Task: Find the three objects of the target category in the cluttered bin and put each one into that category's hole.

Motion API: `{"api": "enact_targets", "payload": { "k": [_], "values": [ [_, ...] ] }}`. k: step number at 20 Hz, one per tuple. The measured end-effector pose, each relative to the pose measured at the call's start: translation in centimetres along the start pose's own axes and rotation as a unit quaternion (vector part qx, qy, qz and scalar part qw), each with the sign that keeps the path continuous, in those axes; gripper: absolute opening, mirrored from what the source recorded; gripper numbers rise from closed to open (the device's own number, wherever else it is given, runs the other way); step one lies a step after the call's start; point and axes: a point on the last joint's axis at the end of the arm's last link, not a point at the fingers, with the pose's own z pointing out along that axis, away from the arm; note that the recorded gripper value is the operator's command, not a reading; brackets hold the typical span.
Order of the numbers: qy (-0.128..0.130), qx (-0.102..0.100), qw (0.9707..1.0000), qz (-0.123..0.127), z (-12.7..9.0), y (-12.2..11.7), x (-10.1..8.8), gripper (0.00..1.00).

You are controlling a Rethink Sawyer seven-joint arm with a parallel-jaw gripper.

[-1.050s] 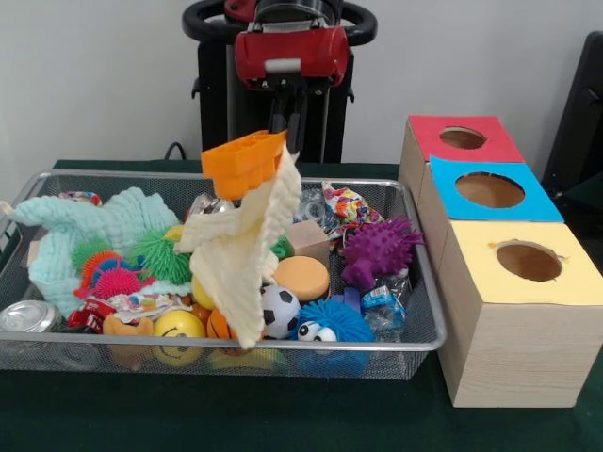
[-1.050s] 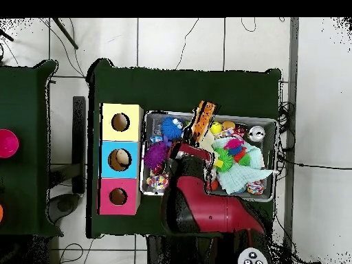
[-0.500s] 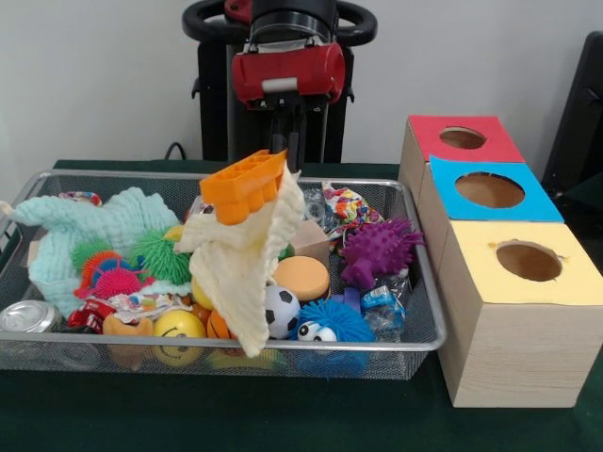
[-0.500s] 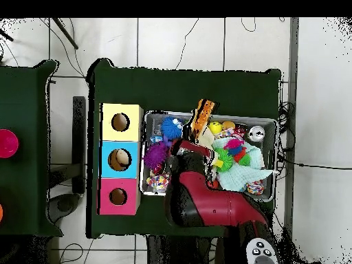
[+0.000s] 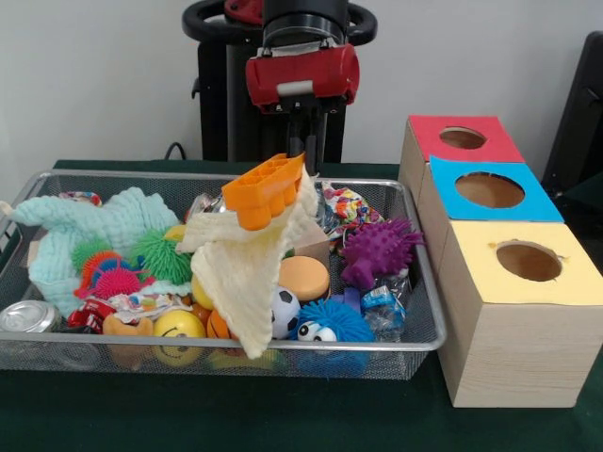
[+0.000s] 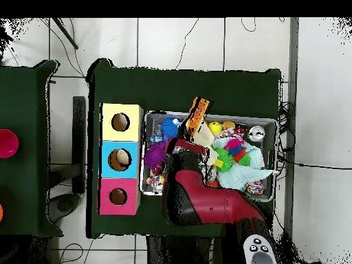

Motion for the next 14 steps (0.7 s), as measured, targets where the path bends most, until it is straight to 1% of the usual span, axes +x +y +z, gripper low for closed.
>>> {"api": "enact_targets", "payload": {
  "k": [3,5,10,11,13,14],
  "values": [
    [0.005,-0.003,1.0,0.003,-0.3,0.6,0.4,0.0],
    [0.013,-0.001,0.9999,0.007,-0.7,0.8,0.8,0.0],
    [0.04,0.013,0.999,0.013,-1.5,0.9,1.7,0.0],
    [0.062,0.026,0.9976,0.016,-2.0,1.2,2.2,0.0],
    [0.08,0.036,0.996,0.017,-2.5,1.4,2.4,0.0],
    [0.092,0.043,0.9947,0.018,-2.8,1.5,2.6,0.0]
  ]
}}
